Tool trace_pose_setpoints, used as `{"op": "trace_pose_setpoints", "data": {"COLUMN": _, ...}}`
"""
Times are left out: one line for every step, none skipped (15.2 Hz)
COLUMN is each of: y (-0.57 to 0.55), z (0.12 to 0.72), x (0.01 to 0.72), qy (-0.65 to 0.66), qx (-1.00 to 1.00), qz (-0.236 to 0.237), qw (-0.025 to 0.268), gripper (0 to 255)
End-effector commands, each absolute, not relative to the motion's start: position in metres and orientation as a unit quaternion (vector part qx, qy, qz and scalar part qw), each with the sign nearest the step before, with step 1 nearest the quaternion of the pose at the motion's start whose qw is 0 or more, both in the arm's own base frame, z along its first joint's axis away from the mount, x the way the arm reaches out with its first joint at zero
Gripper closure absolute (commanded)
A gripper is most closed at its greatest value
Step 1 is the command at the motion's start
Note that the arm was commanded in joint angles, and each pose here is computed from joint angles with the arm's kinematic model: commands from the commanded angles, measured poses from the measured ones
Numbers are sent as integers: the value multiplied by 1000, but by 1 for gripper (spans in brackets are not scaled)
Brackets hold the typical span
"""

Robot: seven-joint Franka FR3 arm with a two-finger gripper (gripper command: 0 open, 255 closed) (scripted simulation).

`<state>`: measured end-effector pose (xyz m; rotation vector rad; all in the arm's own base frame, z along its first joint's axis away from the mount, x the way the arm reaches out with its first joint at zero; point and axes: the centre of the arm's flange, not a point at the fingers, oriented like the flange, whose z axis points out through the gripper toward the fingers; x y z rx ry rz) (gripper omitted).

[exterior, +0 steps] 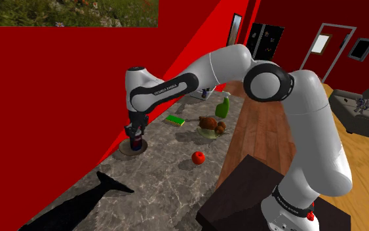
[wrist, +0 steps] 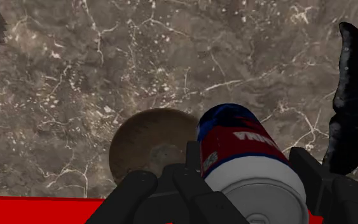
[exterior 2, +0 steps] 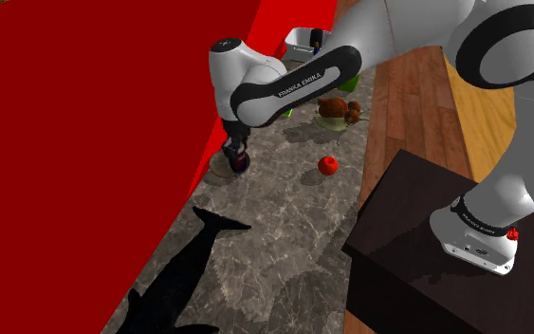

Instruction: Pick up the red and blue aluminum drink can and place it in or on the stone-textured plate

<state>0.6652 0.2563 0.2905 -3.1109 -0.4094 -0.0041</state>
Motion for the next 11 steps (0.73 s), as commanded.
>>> {"op": "trace_pose_setpoints", "data": {"y": 246, "z": 296, "x": 691, "qy": -131, "qx": -991, "qz": -1, "qw": 2, "gripper": 255}}
{"op": "trace_pose_setpoints", "data": {"y": 240, "z": 298, "x": 703, "qy": -131, "qx": -991, "qz": -1, "qw": 2, "gripper": 255}}
{"op": "trace_pose_setpoints", "data": {"y": 235, "z": 301, "x": 714, "qy": -131, "qx": -991, "qz": -1, "qw": 2, "gripper": 255}}
{"op": "trace_pose_setpoints", "data": {"y": 230, "z": 303, "x": 726, "qy": -131, "qx": -991, "qz": -1, "qw": 2, "gripper": 255}}
{"op": "trace_pose_setpoints", "data": {"y": 224, "z": 306, "x": 738, "qy": -131, "qx": -991, "qz": -1, "qw": 2, "gripper": 255}}
{"op": "trace_pose_setpoints", "data": {"y": 219, "z": 308, "x": 750, "qy": -131, "qx": -991, "qz": -1, "qw": 2, "gripper": 255}}
{"op": "trace_pose_setpoints", "data": {"y": 214, "z": 310, "x": 762, "qy": -131, "qx": -991, "qz": -1, "qw": 2, "gripper": 255}}
{"op": "trace_pose_setpoints", "data": {"y": 213, "z": 311, "x": 764, "qy": -131, "qx": -991, "qz": -1, "qw": 2, "gripper": 255}}
{"op": "trace_pose_setpoints", "data": {"y": 213, "z": 305, "x": 764, "qy": -131, "qx": -991, "qz": -1, "qw": 2, "gripper": 255}}
{"op": "trace_pose_setpoints", "data": {"y": 213, "z": 300, "x": 764, "qy": -131, "qx": -991, "qz": -1, "qw": 2, "gripper": 255}}
{"op": "trace_pose_setpoints", "data": {"y": 213, "z": 295, "x": 764, "qy": -131, "qx": -991, "qz": -1, "qw": 2, "gripper": 255}}
